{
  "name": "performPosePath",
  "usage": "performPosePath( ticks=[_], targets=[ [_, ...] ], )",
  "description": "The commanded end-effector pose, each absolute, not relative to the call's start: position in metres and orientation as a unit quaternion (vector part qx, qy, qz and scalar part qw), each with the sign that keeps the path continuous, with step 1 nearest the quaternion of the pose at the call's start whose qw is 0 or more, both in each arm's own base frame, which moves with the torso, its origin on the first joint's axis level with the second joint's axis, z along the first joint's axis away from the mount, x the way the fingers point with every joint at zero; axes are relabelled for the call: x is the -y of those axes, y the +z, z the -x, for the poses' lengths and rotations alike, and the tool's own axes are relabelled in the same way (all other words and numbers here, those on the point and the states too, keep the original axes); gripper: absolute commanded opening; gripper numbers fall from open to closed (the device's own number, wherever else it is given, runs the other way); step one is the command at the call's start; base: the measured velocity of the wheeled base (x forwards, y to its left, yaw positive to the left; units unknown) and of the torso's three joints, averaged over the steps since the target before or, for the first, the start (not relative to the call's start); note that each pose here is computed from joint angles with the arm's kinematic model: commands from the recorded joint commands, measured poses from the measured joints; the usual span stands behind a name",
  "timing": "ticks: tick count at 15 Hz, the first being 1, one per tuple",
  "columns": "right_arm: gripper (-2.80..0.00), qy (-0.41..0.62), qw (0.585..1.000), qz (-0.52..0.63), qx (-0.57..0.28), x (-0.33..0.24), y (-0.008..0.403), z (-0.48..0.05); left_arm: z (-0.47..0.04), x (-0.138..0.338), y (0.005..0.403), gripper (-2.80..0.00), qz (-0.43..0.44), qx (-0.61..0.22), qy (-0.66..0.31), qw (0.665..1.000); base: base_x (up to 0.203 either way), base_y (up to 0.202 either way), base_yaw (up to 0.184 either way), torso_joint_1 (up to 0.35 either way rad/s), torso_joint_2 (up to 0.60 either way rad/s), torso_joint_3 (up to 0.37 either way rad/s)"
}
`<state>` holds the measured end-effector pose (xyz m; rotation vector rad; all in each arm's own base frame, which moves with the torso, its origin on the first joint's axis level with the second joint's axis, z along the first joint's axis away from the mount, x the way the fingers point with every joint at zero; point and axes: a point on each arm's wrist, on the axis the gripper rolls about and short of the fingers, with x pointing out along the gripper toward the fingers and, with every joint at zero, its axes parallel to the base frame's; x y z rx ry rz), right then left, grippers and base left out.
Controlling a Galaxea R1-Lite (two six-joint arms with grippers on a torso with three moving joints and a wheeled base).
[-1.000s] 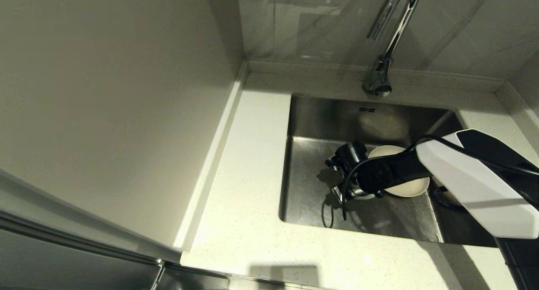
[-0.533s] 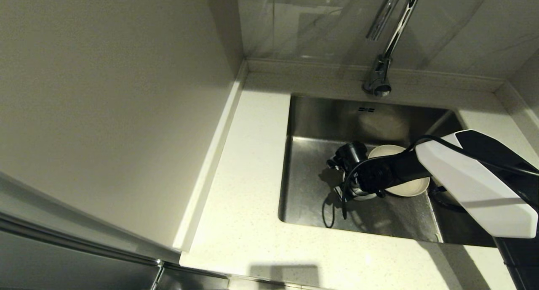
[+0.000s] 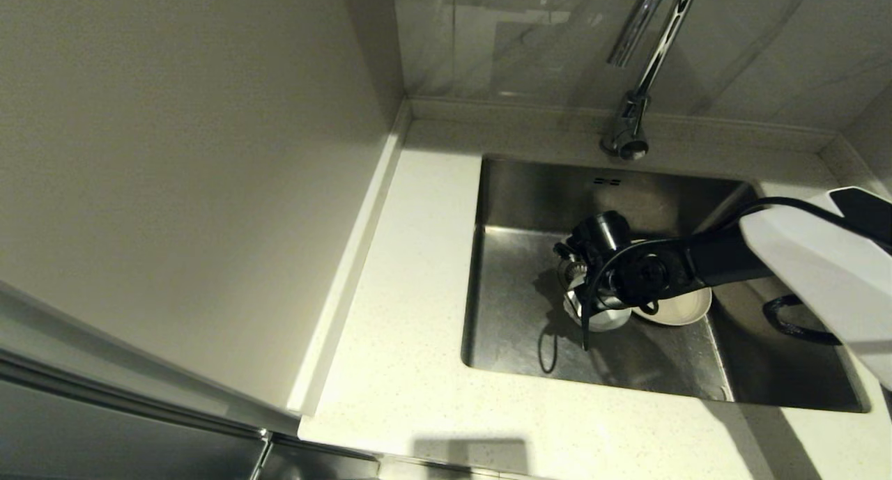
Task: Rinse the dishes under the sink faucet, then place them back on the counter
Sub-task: Turn on the faucet
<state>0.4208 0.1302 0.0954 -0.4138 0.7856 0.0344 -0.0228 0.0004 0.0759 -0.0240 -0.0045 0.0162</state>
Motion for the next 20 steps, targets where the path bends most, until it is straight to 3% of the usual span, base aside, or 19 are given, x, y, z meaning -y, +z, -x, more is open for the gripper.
performPosePath(
  ticks=[1,6,11,12,20],
  targets=[
    [0.0,0.01,0.919,0.185,-0.347,-0.122,0.141,-0.395,0.023,0.0,0.076,-2.8,0.012,0.004,0.008,1.0,0.0,0.0,0.0,0.0,0.0,0.0],
    [0.0,-0.048,0.952,0.107,-0.282,-0.078,0.221,-0.313,0.023,0.0,0.076,-2.8,0.012,0.004,0.008,1.0,0.0,0.0,0.0,0.0,0.0,0.0],
    [0.0,-0.233,0.951,0.034,-0.202,0.021,0.275,-0.255,0.023,0.0,0.076,-2.8,0.012,0.004,0.008,1.0,0.0,0.0,0.0,0.0,0.0,0.0],
    [-2.8,-0.257,0.946,0.027,-0.196,0.032,0.278,-0.245,0.023,0.0,0.076,-2.8,0.012,0.004,0.008,1.0,0.0,0.0,0.0,0.0,0.0,0.0],
    [-2.8,-0.308,0.926,-0.077,-0.204,0.062,0.262,-0.283,0.023,0.0,0.076,-2.8,0.012,0.004,0.008,1.0,0.0,0.0,0.0,0.0,0.0,0.0]
  ],
)
